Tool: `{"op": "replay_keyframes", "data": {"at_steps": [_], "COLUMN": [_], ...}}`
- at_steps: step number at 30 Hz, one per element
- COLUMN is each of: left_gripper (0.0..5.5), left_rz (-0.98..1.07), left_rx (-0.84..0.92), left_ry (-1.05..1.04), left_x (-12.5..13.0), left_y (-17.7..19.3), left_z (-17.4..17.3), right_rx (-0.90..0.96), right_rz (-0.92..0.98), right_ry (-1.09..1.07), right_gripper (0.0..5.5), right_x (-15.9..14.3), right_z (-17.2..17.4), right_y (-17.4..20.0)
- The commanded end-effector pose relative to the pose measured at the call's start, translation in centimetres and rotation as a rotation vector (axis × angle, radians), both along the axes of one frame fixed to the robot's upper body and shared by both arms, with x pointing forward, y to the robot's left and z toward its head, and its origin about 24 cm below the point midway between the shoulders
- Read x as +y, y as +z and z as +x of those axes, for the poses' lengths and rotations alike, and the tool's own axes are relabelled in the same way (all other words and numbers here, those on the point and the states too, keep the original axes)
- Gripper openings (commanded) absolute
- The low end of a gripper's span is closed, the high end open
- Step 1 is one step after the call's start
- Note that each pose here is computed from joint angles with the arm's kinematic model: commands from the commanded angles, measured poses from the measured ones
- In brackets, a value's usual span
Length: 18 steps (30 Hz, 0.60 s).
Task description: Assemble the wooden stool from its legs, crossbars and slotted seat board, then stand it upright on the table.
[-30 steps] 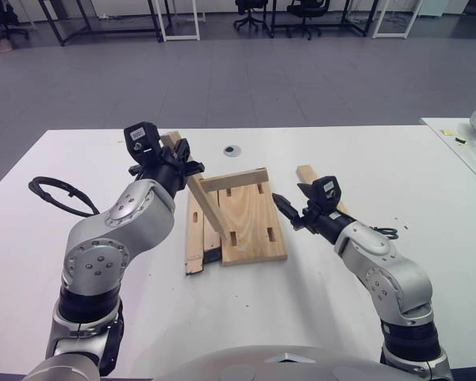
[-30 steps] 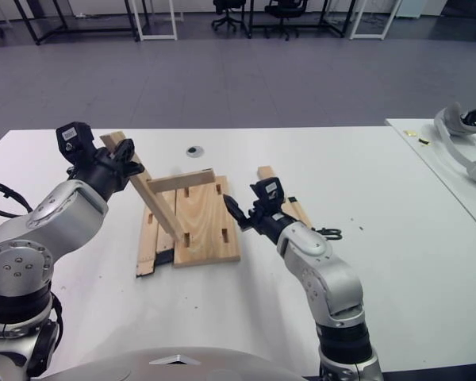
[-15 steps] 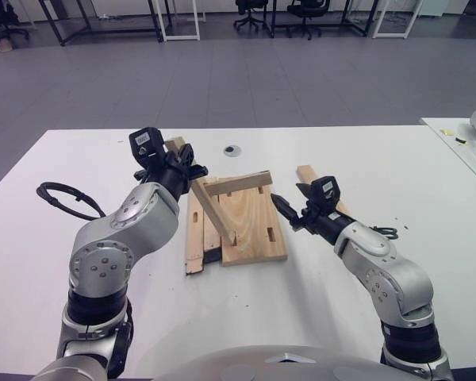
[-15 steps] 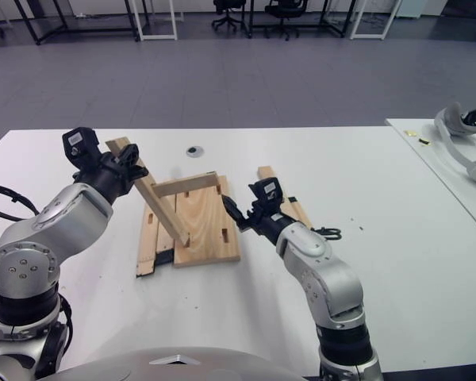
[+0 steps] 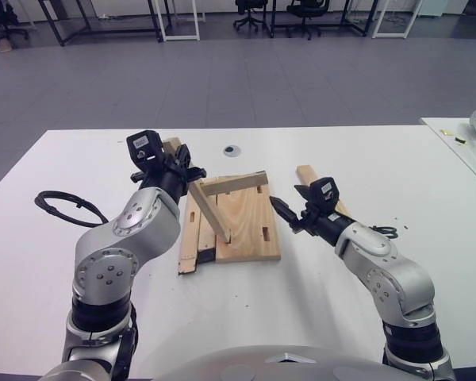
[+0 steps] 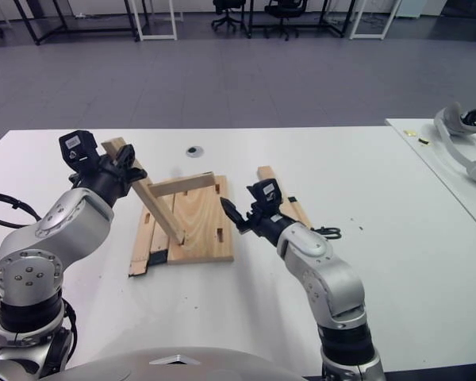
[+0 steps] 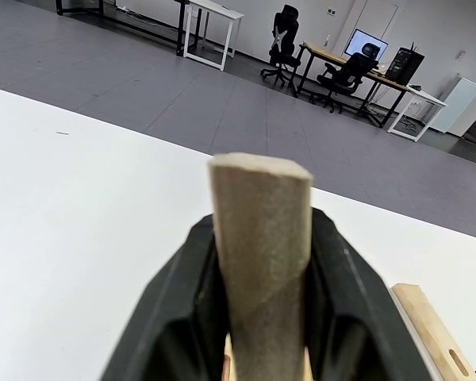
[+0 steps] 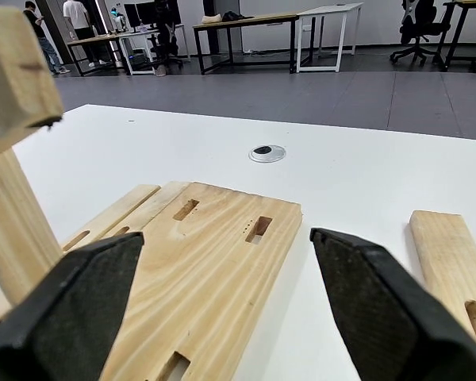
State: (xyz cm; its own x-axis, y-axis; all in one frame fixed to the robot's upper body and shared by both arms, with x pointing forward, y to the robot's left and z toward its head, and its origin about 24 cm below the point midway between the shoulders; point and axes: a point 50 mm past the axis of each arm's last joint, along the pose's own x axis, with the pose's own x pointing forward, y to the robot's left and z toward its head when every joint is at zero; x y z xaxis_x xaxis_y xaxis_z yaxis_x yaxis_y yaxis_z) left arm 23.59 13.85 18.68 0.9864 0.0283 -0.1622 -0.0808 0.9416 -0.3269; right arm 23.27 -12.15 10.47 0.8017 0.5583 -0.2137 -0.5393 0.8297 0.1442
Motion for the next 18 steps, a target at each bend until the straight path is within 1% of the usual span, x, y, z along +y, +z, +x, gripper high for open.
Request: {"op": "replay_keyframes", "data": {"at_steps": [1,6,10,18], "left_gripper": [1.02,1.02,1.02,1.02], "left_rz": [0.028,0.029,0.088,0.228], "left_rx": [-0.017,0.012,0.067,0.008], "left_ry": [0.012,0.026,0.062,0.011], "left_x": [-0.1,-0.1,0.5,0.1], "left_y": [0.0,-1.1,-3.5,-4.3], "left_z": [-0.2,-0.4,-0.4,-1.1], "right_rx": [0.016,0.018,0.02,0.028], "right_rz": [-0.009,-0.014,-0.012,-0.013], "right_ry": [0.028,0.042,0.043,0.04], "right_gripper": [3.94,3.94,3.94,3.94], "right_x": [0.2,0.3,0.3,0.2], "right_z": [0.0,0.0,0.0,-0.1], "right_y": [0.0,0.1,0.1,0.1]}}
